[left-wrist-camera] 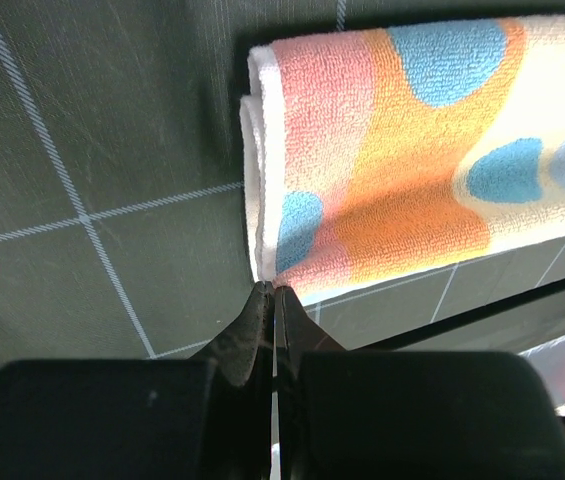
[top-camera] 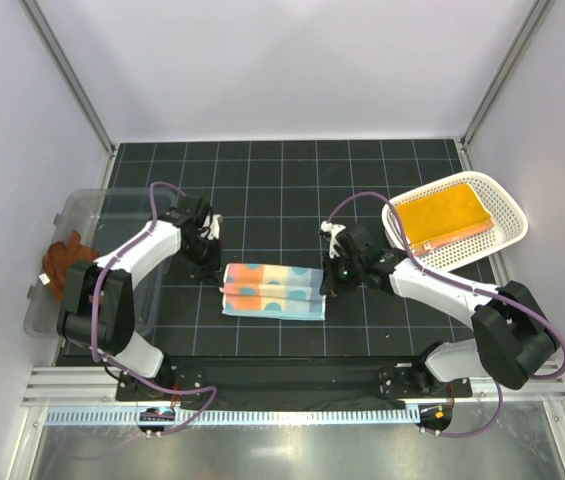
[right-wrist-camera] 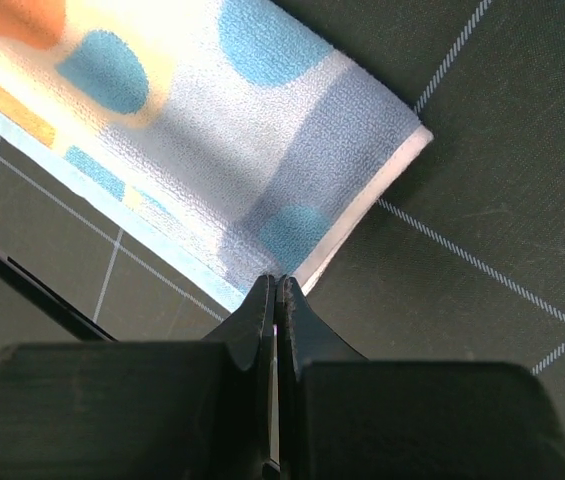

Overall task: Fold and stack the towels
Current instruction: Fold the towel

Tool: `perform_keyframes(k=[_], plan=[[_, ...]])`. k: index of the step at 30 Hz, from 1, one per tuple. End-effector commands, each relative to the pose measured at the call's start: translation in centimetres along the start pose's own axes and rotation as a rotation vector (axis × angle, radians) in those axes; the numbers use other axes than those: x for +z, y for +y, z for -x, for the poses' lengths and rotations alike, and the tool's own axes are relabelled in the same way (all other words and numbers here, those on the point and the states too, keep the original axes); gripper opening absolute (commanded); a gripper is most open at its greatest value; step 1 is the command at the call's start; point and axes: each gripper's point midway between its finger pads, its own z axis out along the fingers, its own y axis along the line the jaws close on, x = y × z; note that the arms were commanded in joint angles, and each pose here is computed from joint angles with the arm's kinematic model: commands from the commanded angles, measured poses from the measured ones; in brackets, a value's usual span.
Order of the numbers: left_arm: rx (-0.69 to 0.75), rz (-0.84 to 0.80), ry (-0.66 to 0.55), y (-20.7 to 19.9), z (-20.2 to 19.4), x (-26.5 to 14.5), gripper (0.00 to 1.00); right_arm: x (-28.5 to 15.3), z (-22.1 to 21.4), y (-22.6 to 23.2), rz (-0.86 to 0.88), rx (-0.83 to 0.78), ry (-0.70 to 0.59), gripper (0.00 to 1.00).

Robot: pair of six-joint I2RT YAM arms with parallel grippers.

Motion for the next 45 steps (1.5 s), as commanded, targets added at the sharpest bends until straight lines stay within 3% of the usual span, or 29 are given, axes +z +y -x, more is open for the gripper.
perform_keyframes(k=[1,11,16,27,28,32,33,36,37,39,41,45], plan=[[-0.006,0.009,0.021,-0.1,-1.1,-0.5,0.02,0.0,-0.4,-0.6,-0.028,0.010,-0.012,0.01],[0.015,0.068,0.068,0.0,-1.9,-0.4,0.02,-0.4,-1.0,-0.6,-0.029,0.006,-0.015,0.01],[0.027,0.121,0.116,0.6,-2.5,-0.2,0.07,-0.4,-1.4,-0.5,-0.022,0.006,-0.007,0.01],[0.068,0.158,0.179,0.0,-4.4,-1.4,0.11,-1.1,-2.1,0.3,0.020,0.024,0.012,0.09],[0.065,0.193,0.166,0.5,-4.2,-1.6,0.11,-1.2,-2.2,0.6,0.033,0.032,0.021,0.12],[0.028,0.212,0.117,0.4,-3.8,-2.4,0.22,-1.8,-3.4,1.6,0.083,0.064,0.070,0.40],[0.022,0.203,0.099,0.2,-3.6,-2.7,0.23,-2.1,-3.6,1.8,0.087,0.075,0.080,0.43],[-0.028,0.168,-0.042,-1.0,-1.6,-3.8,0.30,-3.1,-3.2,2.0,0.080,0.106,0.064,0.44],[-0.018,0.086,-0.101,-2.4,-0.5,-3.6,0.30,-3.5,-2.6,2.3,0.079,0.112,0.047,0.43],[-0.035,-0.107,-0.136,-5.8,0.0,-3.9,0.30,-4.0,-1.5,2.4,0.064,0.127,0.016,0.40],[-0.052,-0.164,-0.149,-7.0,0.1,-2.9,0.30,-4.1,0.1,3.1,0.083,0.137,-0.021,0.37],[-0.113,-0.032,-0.069,-4.8,-1.3,0.3,0.25,-3.3,2.2,3.2,0.058,0.134,-0.039,0.42]])
